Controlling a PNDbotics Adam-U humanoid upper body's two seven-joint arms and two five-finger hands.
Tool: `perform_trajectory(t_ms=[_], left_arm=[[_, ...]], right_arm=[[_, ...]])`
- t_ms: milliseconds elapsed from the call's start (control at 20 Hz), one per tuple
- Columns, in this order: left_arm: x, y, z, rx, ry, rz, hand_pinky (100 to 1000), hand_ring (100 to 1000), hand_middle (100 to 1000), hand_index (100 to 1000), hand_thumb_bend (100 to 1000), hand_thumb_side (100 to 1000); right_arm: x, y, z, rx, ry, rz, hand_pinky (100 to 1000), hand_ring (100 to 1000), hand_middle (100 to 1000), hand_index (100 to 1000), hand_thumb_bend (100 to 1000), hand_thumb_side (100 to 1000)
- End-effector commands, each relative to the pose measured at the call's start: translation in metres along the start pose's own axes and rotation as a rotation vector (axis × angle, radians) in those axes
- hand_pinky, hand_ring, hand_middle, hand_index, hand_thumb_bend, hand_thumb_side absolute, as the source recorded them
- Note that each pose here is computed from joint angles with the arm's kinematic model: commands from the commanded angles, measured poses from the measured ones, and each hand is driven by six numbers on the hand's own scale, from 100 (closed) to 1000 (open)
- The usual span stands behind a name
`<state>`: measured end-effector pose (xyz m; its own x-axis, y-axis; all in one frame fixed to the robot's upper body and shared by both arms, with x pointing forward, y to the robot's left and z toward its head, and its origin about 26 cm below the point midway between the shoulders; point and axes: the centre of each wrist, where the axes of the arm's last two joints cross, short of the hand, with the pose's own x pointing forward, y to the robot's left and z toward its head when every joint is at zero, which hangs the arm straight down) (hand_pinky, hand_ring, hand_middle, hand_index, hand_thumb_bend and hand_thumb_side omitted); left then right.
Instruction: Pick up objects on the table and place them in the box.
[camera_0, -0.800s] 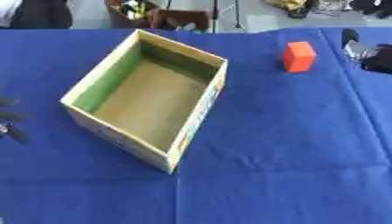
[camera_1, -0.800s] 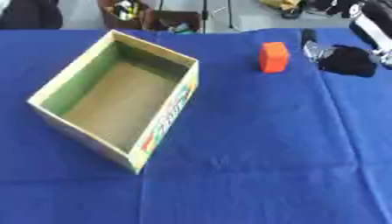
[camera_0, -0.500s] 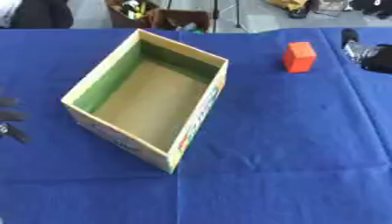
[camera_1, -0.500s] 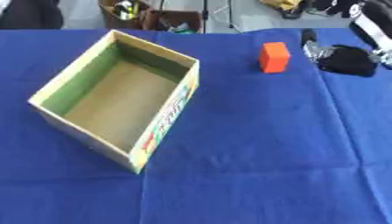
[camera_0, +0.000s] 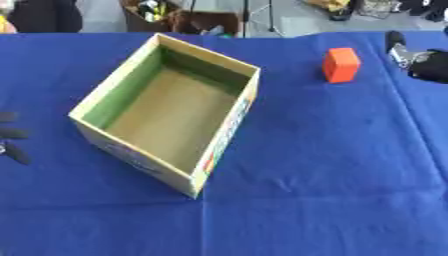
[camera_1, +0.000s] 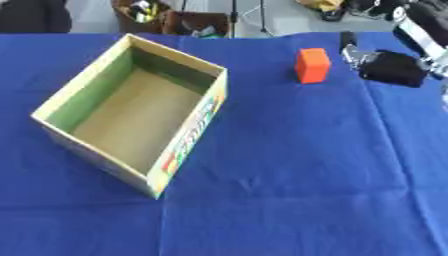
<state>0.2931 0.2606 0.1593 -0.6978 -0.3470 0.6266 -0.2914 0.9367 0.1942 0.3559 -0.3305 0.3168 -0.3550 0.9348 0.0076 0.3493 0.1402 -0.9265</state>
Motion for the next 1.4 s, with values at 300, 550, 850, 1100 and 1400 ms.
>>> perform_trajectory(t_ms=[300,550,850,1100,1400], left_arm=[[0.007,0.0,-0.004,-0.013,-0.035,-0.001,341,563,628,824,100,937],[0.007,0.0,-0.004,-0.019,-0.034,-0.001,339,562,628,824,100,936],[0.007,0.0,-0.004,-0.023,-0.034,-0.005,338,562,628,824,100,936],[0.007,-0.001,-0.003,-0.03,-0.035,-0.005,336,560,627,824,100,934],[0.008,-0.002,-0.005,-0.038,-0.042,-0.006,335,560,627,824,100,932]], right_arm=[[-0.027,-0.016,-0.011,0.119,0.019,0.183,880,920,931,1000,444,928],[-0.041,-0.017,-0.019,0.208,0.047,0.218,907,940,972,1000,463,828],[-0.051,-0.025,-0.026,0.282,0.064,0.224,911,942,983,1000,382,718],[-0.058,-0.033,-0.031,0.3,0.078,0.234,904,938,980,1000,343,676],[-0.068,-0.039,-0.035,0.325,0.096,0.261,895,934,981,1000,317,643]])
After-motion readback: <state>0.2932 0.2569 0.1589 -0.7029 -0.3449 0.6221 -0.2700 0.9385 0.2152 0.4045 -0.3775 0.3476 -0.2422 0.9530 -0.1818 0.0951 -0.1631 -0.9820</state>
